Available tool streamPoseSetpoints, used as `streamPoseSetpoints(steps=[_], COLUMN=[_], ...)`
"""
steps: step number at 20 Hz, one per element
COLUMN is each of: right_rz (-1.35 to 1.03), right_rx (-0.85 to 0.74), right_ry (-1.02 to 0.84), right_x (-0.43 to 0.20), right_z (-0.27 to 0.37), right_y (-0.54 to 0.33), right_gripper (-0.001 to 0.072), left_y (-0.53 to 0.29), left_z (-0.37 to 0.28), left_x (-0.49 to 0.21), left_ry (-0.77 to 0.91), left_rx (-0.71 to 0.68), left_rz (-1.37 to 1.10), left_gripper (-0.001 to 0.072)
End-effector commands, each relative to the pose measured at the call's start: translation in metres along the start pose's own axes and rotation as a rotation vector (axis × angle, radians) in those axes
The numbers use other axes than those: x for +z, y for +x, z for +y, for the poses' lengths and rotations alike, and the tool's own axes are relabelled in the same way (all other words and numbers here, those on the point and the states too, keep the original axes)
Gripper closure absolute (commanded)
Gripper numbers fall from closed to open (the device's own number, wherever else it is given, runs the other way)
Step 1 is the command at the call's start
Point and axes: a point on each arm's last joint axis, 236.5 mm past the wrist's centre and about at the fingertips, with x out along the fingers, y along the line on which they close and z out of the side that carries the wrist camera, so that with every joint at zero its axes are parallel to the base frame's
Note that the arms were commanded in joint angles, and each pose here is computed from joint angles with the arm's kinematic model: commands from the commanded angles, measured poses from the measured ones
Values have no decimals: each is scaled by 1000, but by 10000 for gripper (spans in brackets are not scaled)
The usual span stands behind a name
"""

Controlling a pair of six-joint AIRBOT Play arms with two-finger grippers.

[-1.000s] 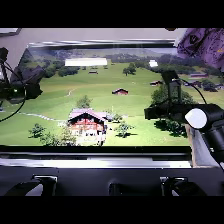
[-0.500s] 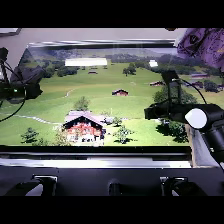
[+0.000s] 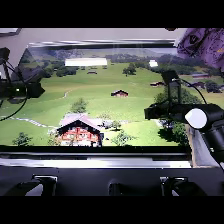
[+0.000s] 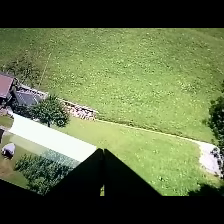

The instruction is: Fold the clothes and pants, and hang the long-sleeved shirts on hangers.

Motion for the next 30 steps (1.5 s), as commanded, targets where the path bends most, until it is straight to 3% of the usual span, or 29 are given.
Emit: streamPoseSetpoints(steps=[1, 4, 7, 14, 21, 22, 23, 24, 25, 30], right_rz=[-1, -1, -1, -1, -1, -1, -1, -1, -1, -1], right_rx=[1, 1, 1, 1, 1, 1, 1, 1, 1, 1], right_ry=[-1, -1, -1, -1, -1, -1, -1, -1, -1, -1], right_x=[0, 0, 0, 0, 0, 0, 0, 0, 0, 0], right_z=[1, 1, 1, 1, 1, 1, 1, 1, 1, 1], right_y=[0, 0, 0, 0, 0, 0, 0, 0, 0, 0], right_gripper=[677, 677, 677, 677, 677, 677, 677, 677, 677, 677], left_y=[18, 40, 64, 151, 209, 214, 216, 219, 220, 208], left_z=[14, 88, 170, 336, 393, 394, 394, 390, 384, 320], left_x=[-13, -22, 9, 55, 14, 8, 6, 6, 10, 39], left_ry=[-112, -196, -341, -504, -587, -591, -591, -593, -591, -590], left_rx=[46, 305, 420, 529, 553, 553, 552, 543, 521, 344], left_rz=[72, 124, 79, 28, 20, 34, 40, 42, 40, 56], left_gripper=[-13, -13, -13, -13, -13, 35, 229, 536, 693, 699])
